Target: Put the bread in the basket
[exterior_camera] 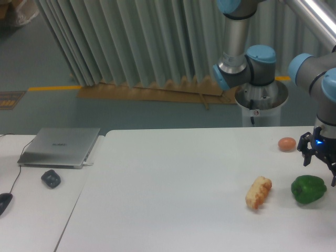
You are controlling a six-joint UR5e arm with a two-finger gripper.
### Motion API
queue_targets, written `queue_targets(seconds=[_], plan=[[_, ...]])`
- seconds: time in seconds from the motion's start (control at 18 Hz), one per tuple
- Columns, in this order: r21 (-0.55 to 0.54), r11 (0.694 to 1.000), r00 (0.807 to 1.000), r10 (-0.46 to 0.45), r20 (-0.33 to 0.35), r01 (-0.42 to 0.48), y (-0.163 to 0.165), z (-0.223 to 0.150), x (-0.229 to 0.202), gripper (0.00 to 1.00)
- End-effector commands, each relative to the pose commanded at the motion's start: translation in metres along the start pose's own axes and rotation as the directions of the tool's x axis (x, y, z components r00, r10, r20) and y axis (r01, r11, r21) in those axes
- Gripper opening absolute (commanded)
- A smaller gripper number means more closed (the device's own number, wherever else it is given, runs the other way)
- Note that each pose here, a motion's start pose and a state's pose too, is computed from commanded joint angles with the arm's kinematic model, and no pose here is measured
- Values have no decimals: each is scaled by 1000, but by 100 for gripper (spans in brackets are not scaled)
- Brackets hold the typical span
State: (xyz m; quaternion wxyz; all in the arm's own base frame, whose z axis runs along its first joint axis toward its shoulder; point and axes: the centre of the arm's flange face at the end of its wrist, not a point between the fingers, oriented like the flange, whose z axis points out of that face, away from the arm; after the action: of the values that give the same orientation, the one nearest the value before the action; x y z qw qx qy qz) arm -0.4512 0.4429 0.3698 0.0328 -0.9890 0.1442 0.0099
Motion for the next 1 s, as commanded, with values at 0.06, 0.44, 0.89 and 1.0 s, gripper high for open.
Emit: queue_targets(seconds=[0.06,0.44,0.89,1.0], plan=[[6,1000,1000,-10,10,10,2,-5,-2,100],[6,1000,1000,-9,7,9,2,-5,1,100],[-1,1000,1000,-23,4,23,3,-4,7,100],[-2,1000,1000,-21,6,21,6,-5,6,100]])
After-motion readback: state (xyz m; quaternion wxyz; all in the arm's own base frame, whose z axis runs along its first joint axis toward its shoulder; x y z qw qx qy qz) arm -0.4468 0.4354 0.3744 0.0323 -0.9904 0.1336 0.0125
